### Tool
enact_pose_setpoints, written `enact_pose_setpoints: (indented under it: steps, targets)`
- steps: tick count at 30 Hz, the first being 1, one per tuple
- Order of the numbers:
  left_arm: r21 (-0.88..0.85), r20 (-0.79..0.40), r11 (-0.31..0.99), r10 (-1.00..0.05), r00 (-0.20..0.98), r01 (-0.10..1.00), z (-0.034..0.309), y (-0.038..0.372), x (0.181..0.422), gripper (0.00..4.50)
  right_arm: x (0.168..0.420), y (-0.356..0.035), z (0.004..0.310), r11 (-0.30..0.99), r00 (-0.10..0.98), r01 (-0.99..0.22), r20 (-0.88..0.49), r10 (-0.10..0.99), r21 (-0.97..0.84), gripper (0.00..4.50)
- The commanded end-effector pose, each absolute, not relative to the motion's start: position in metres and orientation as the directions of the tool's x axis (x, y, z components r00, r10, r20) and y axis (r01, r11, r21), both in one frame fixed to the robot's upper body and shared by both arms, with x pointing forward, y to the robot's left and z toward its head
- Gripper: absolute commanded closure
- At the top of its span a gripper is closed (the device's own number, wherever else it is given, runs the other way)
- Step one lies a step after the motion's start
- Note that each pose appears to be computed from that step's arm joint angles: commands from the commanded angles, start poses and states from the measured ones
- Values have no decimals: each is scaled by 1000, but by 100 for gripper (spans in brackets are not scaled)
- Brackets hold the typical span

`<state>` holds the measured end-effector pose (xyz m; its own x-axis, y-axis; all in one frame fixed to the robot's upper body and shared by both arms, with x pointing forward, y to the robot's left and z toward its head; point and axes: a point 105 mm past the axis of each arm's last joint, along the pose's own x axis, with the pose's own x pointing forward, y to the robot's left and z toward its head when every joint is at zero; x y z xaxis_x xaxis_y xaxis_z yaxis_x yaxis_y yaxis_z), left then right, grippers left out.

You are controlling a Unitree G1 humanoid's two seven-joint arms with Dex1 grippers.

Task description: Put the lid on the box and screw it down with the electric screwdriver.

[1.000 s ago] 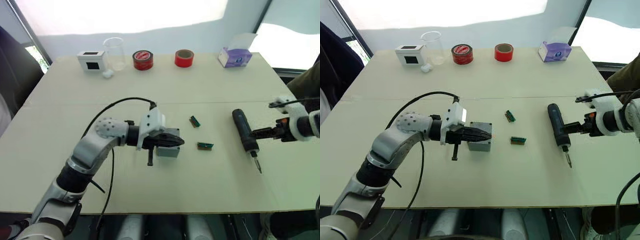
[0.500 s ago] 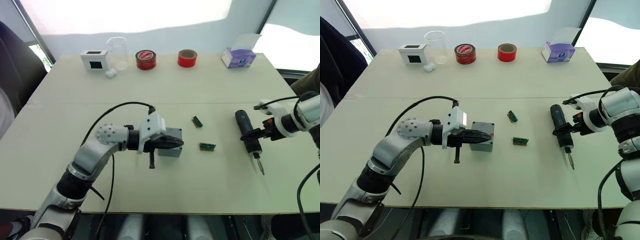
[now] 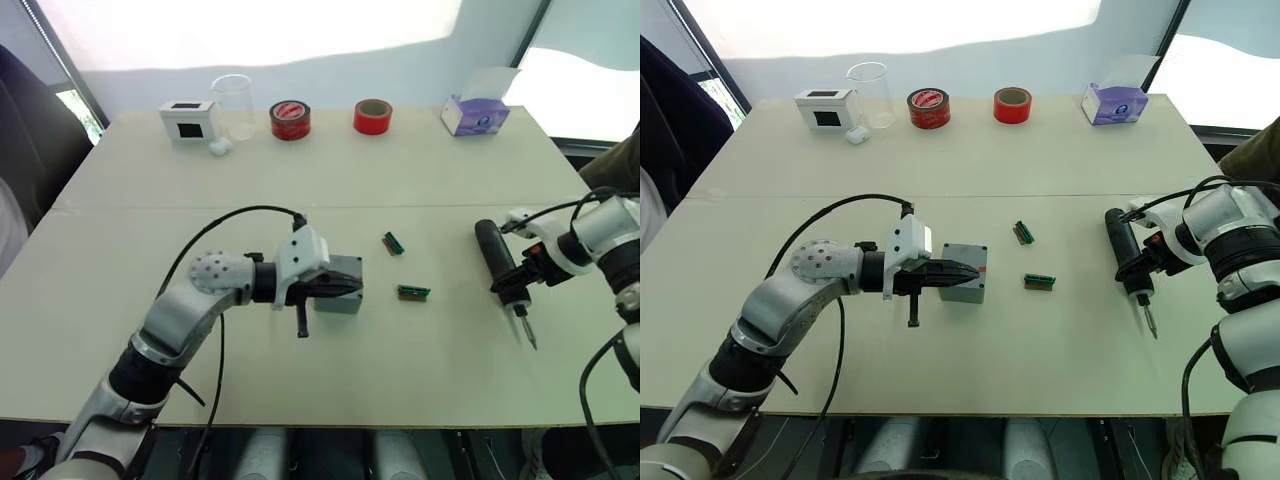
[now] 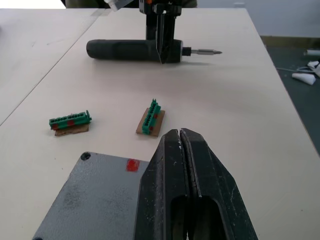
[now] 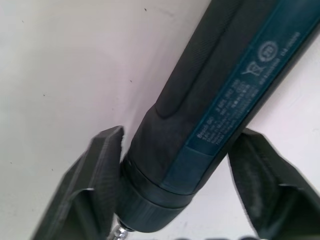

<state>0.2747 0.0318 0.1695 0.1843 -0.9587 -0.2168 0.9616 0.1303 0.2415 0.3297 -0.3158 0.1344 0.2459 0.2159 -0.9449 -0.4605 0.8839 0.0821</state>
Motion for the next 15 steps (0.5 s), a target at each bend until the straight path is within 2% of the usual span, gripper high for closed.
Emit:
enact_pose_setpoints:
  steps: [1, 4, 9, 12, 14, 15]
  targets:
    - [302, -205, 133, -958, 201, 944, 181, 36, 279, 450, 325, -313, 133, 871, 218, -482, -950, 224, 95, 267]
    - [316, -222, 148, -949, 225, 937, 180, 41, 285, 450, 331, -311, 139, 875, 265, -475, -934, 241, 91, 268]
    - [321, -225, 196, -935, 275, 927, 187, 58, 299, 450, 373, -309, 191, 912, 573, -409, -781, 247, -12, 268]
    - [323, -234, 208, -928, 291, 923, 188, 66, 303, 450, 386, -305, 212, 900, 669, -431, -694, 265, -72, 268]
    - [321, -241, 221, -921, 305, 921, 190, 74, 307, 450, 396, -291, 238, 873, 763, -474, -548, 342, -114, 268]
    - [319, -248, 231, -915, 317, 919, 192, 79, 310, 450, 400, -272, 265, 859, 813, -505, -380, 442, -82, 268]
